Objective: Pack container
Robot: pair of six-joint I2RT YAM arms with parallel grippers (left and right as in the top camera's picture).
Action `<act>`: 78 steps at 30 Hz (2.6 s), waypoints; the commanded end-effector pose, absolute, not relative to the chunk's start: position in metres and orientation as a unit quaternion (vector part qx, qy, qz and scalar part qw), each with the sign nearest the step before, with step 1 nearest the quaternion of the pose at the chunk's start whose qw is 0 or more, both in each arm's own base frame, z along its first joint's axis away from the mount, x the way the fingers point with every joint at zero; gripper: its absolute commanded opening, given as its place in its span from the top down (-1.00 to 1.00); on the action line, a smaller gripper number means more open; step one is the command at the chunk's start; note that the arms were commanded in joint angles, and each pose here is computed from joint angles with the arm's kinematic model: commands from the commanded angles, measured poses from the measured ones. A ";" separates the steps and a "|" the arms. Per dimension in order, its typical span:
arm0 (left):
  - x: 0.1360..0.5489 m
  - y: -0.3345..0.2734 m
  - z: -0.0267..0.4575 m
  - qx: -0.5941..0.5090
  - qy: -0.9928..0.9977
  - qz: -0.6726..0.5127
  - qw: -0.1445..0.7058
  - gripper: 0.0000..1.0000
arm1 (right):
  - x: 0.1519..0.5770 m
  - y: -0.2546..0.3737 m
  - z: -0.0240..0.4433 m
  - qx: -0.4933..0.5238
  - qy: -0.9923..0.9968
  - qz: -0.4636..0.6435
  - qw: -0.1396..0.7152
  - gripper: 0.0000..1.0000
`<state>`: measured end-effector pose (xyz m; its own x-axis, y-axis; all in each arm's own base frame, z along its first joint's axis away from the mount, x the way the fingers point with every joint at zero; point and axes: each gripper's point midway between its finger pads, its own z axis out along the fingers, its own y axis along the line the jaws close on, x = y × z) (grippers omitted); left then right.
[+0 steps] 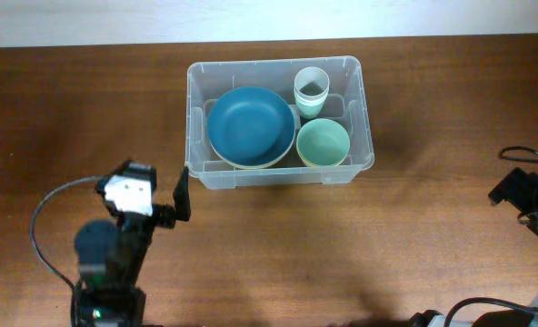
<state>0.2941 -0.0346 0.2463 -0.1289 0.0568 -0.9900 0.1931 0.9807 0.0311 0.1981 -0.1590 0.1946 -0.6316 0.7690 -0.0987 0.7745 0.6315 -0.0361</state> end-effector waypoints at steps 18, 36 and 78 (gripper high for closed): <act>0.238 -0.038 0.252 0.108 0.638 -0.038 0.762 -0.99 | 0.197 -0.160 0.194 0.429 0.902 -0.036 0.035 -0.98; 0.235 -0.038 0.238 0.128 0.598 -0.008 0.792 -0.99 | 0.197 -0.160 0.194 0.429 0.902 -0.036 0.035 -0.98; 0.244 -0.029 0.160 0.126 0.718 0.009 0.684 -0.99 | 0.197 -0.160 0.194 0.429 0.902 -0.036 0.035 -0.98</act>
<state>0.2438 -0.0309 0.1617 -0.0314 0.1774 -0.9836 0.1798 0.9691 0.1691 0.1982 -0.1590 0.1946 -0.6319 0.7687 -0.0991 0.7743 0.6318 -0.0360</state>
